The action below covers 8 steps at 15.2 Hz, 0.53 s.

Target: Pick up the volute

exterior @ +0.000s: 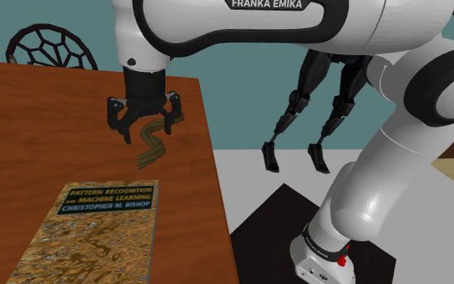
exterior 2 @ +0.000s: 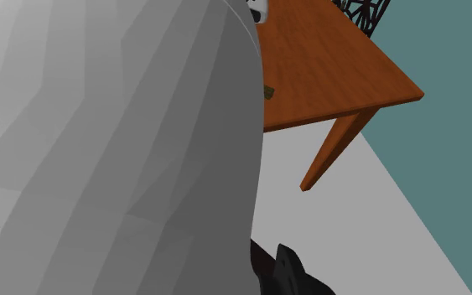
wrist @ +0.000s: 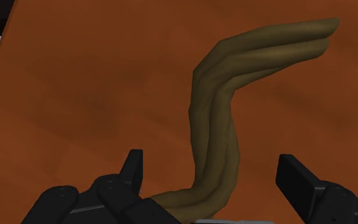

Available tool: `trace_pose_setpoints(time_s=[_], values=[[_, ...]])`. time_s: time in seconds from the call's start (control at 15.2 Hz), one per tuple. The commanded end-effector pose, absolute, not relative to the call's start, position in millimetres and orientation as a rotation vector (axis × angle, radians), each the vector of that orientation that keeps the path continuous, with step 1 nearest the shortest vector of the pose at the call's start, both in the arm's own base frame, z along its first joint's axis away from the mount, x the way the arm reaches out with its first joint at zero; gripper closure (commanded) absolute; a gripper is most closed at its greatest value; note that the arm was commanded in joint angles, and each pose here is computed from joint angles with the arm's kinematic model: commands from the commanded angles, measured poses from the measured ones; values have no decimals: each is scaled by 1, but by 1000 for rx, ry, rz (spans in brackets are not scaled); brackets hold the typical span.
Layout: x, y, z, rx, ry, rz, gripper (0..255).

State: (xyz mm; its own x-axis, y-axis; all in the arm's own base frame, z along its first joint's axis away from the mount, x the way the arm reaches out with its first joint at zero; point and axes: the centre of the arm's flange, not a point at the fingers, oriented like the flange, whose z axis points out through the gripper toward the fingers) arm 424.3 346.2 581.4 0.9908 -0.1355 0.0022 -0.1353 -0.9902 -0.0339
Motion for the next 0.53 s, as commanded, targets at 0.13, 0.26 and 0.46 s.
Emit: trace_pose_setpoints(time_s=[0.13,0.26,0.46], values=[[425,346,580,-3100,211,-8,255],[425,346,580,-3100,211,-8,255],[425,346,580,-3100,211,-8,255]])
